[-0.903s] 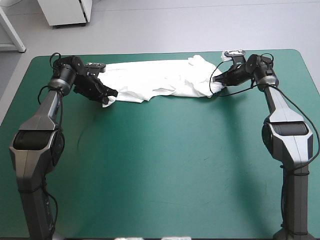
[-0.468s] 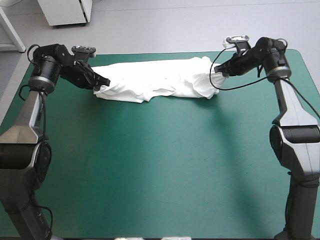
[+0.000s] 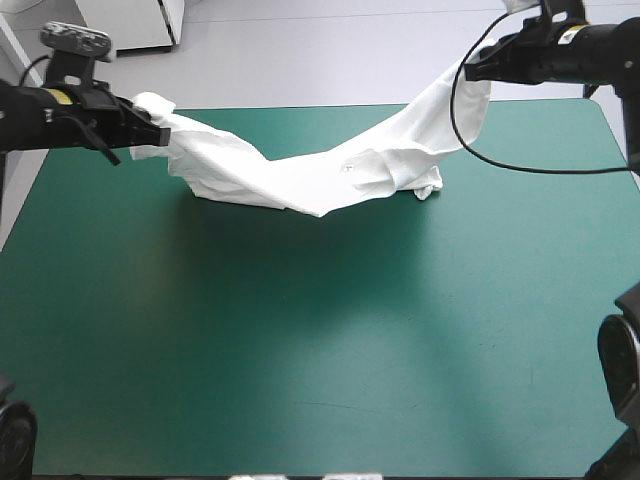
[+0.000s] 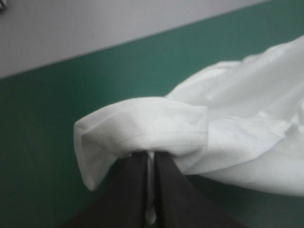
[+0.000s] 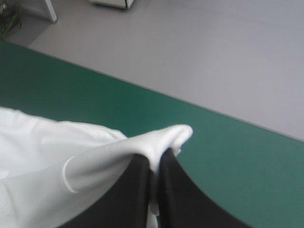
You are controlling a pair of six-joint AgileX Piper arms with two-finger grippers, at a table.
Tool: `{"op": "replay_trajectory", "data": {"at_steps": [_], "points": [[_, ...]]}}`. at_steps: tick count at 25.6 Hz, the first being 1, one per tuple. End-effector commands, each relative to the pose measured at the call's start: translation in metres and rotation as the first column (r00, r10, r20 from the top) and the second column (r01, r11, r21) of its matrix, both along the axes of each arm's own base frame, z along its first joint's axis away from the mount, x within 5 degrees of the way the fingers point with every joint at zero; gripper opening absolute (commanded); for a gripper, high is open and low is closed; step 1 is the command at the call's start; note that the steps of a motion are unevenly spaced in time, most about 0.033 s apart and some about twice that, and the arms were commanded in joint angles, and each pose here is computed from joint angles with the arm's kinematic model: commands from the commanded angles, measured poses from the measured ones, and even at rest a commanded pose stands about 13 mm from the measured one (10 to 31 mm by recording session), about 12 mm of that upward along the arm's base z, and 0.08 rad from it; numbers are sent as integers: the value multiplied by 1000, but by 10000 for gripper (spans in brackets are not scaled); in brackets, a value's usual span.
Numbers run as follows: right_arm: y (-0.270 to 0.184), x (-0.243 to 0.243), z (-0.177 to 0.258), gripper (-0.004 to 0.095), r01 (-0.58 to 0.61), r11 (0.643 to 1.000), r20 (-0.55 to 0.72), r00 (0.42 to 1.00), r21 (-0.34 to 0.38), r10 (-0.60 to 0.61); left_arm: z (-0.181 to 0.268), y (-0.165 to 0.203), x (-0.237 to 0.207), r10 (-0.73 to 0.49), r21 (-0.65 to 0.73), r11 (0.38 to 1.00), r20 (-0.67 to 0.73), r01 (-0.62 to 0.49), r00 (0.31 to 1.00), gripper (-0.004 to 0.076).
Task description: Fold the cloth
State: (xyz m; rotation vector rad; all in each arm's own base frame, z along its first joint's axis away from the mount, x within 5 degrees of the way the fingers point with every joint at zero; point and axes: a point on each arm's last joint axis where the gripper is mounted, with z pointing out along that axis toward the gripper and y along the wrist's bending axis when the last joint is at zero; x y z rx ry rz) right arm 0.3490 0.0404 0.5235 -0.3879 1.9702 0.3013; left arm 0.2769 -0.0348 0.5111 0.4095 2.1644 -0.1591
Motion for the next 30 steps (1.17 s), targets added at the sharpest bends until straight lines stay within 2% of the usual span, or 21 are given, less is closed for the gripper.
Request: {"op": "replay_trajectory", "data": {"at_steps": [1,7,12,15,20,21,23,24,27,30], "points": [[-4,-67,67,-13,21,998,288,957,54,-36,52,2,-59,17,-46,999,273,-5,962,-9],[-6,-141,108,-13,19,997,462,886,74,-51,88,7,-122,38,-70,998,481,-5,876,-9],[-7,-192,129,-13,6,995,572,818,95,-60,125,10,-175,57,-96,995,666,10,744,-9],[-7,-215,137,-13,-3,994,618,784,106,-63,143,10,-201,58,-111,993,743,37,667,-9],[-7,-248,144,-13,-17,994,661,748,108,-59,157,9,-225,51,-127,988,799,85,599,-9],[-6,-254,145,-13,-24,994,668,742,110,-55,157,8,-228,46,-129,987,800,97,598,-9],[-6,-272,146,-13,-31,994,683,729,104,-49,152,7,-230,30,-131,985,766,110,642,-9],[-6,-277,145,-13,-33,995,678,734,96,-41,147,6,-226,27,-142,984,727,111,686,-9],[-5,-266,136,-13,-35,996,618,786,86,-26,130,4,-206,14,-140,985,630,96,776,-9],[-4,-227,110,-13,-23,997,481,877,77,-17,107,3,-174,19,-143,988,522,65,853,-9]]}}
